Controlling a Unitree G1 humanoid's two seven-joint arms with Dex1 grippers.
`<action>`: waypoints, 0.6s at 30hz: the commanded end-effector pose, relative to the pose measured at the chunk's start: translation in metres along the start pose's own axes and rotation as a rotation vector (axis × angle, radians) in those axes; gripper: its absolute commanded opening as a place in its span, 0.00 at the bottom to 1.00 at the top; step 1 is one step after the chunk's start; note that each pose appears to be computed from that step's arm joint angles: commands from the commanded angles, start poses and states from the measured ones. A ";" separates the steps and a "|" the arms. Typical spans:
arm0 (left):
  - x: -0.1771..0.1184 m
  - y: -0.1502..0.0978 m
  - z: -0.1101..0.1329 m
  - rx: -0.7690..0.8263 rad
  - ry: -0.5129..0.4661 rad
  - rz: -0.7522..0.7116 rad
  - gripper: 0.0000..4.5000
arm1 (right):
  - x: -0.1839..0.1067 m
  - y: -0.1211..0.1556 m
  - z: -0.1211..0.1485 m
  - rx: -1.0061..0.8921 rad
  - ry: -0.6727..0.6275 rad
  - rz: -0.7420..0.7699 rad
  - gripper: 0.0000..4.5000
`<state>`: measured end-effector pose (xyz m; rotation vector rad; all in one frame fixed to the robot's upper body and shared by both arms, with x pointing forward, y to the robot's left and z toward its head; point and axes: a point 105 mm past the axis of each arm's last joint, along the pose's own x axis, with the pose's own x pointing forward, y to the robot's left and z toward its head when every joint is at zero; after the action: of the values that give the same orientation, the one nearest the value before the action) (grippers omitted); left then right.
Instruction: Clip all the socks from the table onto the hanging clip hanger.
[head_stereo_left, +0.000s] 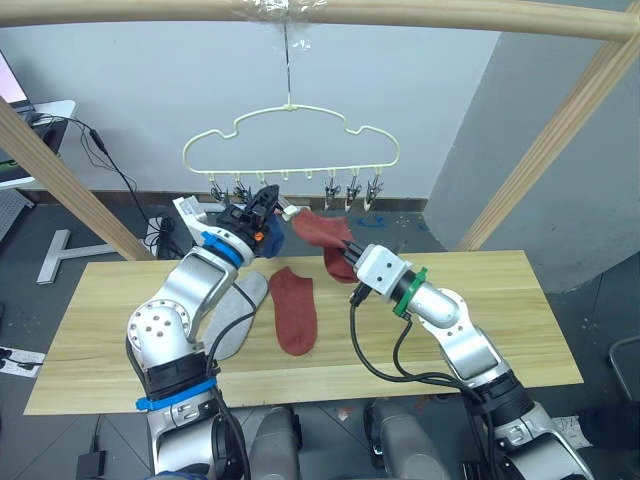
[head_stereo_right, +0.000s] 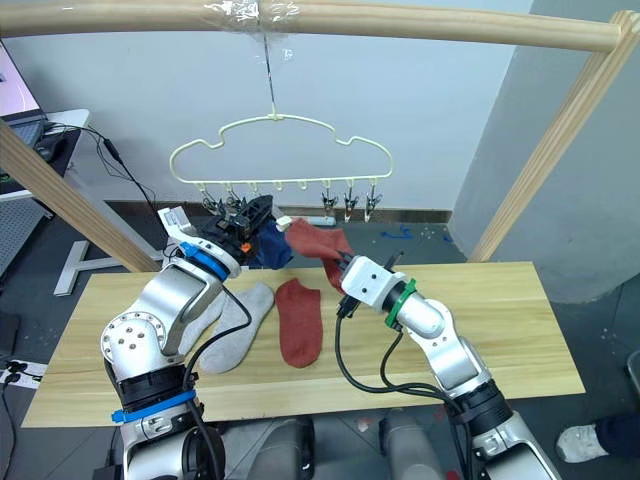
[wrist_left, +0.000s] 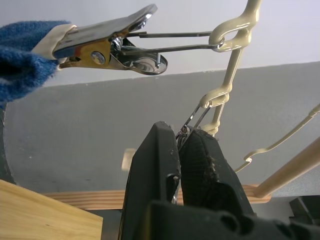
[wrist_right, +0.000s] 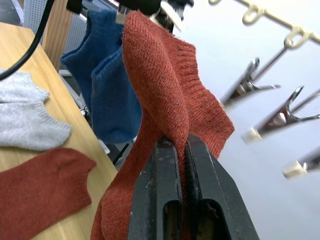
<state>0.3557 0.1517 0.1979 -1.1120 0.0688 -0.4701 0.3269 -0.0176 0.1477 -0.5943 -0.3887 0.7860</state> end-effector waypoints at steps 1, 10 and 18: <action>-0.004 0.004 0.002 0.009 -0.005 0.019 0.03 | 0.006 -0.005 0.021 -0.031 -0.071 -0.012 0.01; -0.005 0.005 0.002 0.022 -0.008 0.011 0.03 | 0.014 -0.002 0.026 -0.023 -0.085 -0.003 0.01; -0.006 -0.004 0.005 0.086 -0.024 -0.034 0.25 | 0.014 0.000 0.026 -0.004 -0.081 0.016 0.00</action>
<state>0.3540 0.1548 0.1959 -1.0715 0.0385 -0.4792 0.3251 0.0001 0.1594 -0.5822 -0.4255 0.8235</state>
